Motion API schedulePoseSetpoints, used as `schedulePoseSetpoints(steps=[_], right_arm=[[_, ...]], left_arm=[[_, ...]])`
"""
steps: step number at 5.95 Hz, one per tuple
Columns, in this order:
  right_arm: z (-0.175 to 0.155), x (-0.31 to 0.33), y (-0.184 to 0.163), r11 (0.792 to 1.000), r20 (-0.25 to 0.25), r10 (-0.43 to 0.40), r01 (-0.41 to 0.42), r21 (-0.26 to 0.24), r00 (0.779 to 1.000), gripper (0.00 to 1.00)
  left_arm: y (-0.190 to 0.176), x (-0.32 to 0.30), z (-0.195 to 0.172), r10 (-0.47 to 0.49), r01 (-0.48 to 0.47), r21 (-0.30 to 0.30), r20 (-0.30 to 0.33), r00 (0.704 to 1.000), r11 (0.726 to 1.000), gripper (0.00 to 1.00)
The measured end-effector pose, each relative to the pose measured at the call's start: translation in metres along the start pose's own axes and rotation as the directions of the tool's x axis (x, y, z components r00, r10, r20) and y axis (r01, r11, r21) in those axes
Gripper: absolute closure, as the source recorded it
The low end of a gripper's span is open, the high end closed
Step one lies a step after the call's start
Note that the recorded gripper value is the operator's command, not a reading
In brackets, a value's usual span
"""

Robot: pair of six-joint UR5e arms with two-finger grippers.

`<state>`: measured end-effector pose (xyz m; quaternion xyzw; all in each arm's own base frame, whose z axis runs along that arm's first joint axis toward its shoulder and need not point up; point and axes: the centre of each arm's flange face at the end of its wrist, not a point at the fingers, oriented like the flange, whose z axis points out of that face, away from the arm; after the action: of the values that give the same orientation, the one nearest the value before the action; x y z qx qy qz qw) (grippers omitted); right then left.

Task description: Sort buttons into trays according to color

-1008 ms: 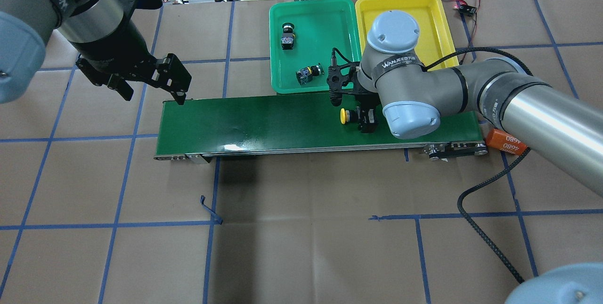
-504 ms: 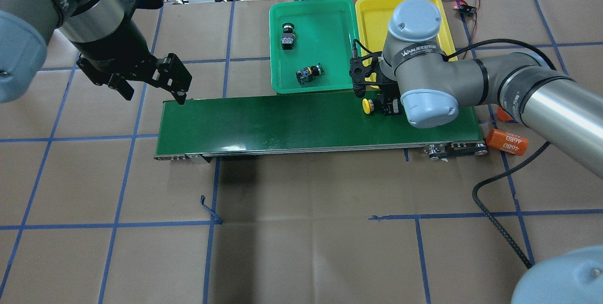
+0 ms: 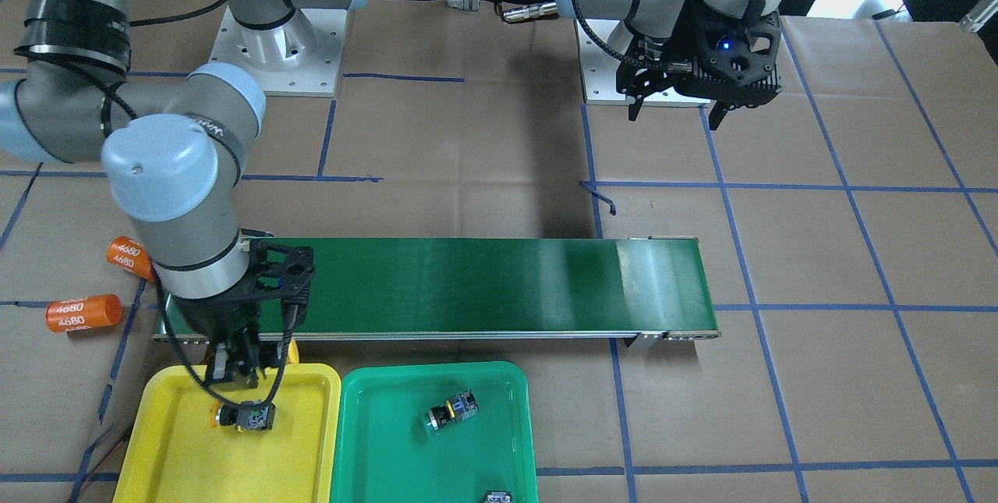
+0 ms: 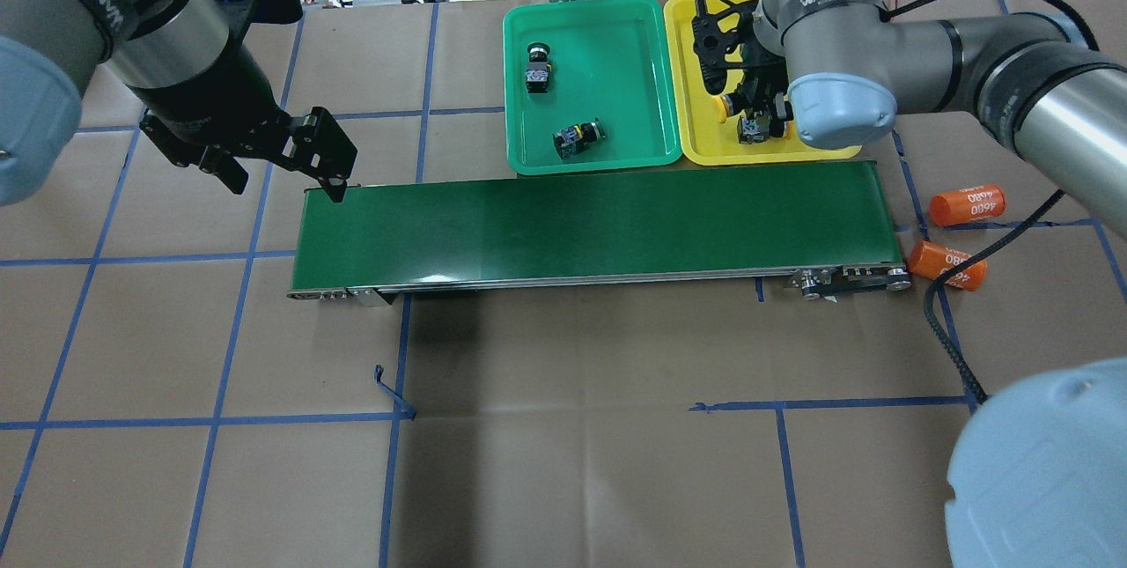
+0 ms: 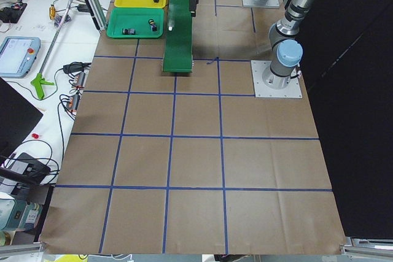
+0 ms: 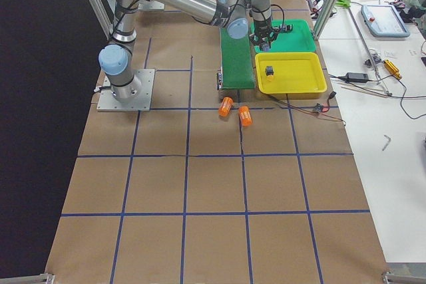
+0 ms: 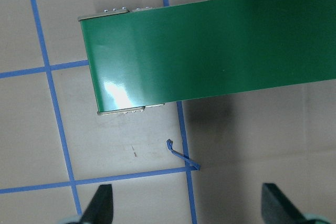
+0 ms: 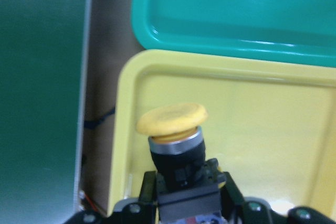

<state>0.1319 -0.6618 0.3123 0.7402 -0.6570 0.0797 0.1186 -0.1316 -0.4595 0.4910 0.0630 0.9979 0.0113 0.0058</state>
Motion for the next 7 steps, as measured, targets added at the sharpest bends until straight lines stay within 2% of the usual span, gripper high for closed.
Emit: schedulePoseSetpoints(steps=[1, 2, 3, 4, 5, 6, 7], right_arm=[[0.023, 0.032, 0.029, 1.0, -0.011, 0.001, -0.001, -0.008, 1.0, 0.8], [0.055, 0.054, 0.051, 1.0, -0.006, 0.005, -0.005, -0.01, 1.0, 0.45], [0.089, 0.064, 0.06, 1.0, 0.013, 0.012, -0.012, 0.01, 1.0, 0.0], [0.114, 0.064, 0.057, 0.998, 0.034, 0.027, -0.029, 0.056, 0.999, 0.0], [0.115, 0.063, 0.054, 0.995, 0.061, 0.042, -0.047, 0.087, 0.997, 0.0], [0.091, 0.059, 0.054, 0.994, 0.111, 0.05, -0.061, 0.093, 0.993, 0.0], [0.042, 0.048, 0.054, 0.991, 0.189, 0.079, -0.097, 0.091, 0.979, 0.0]], left_arm=[[-0.003, 0.0, 0.001, -0.034, 0.034, -0.001, -0.001, 0.999, 0.999, 0.01], [-0.007, -0.001, 0.001, -0.083, 0.083, -0.003, -0.002, 0.997, 0.997, 0.01], [-0.008, -0.001, 0.001, -0.111, 0.111, -0.003, -0.003, 0.994, 0.994, 0.01], [-0.008, -0.001, 0.001, -0.118, 0.118, -0.001, -0.003, 0.993, 0.993, 0.01], [-0.008, -0.001, 0.0, -0.121, 0.121, 0.001, -0.003, 0.993, 0.993, 0.01], [-0.007, -0.001, -0.001, -0.124, 0.124, 0.002, -0.003, 0.992, 0.992, 0.01], [-0.007, -0.002, -0.002, -0.124, 0.124, 0.003, -0.003, 0.992, 0.992, 0.01]])
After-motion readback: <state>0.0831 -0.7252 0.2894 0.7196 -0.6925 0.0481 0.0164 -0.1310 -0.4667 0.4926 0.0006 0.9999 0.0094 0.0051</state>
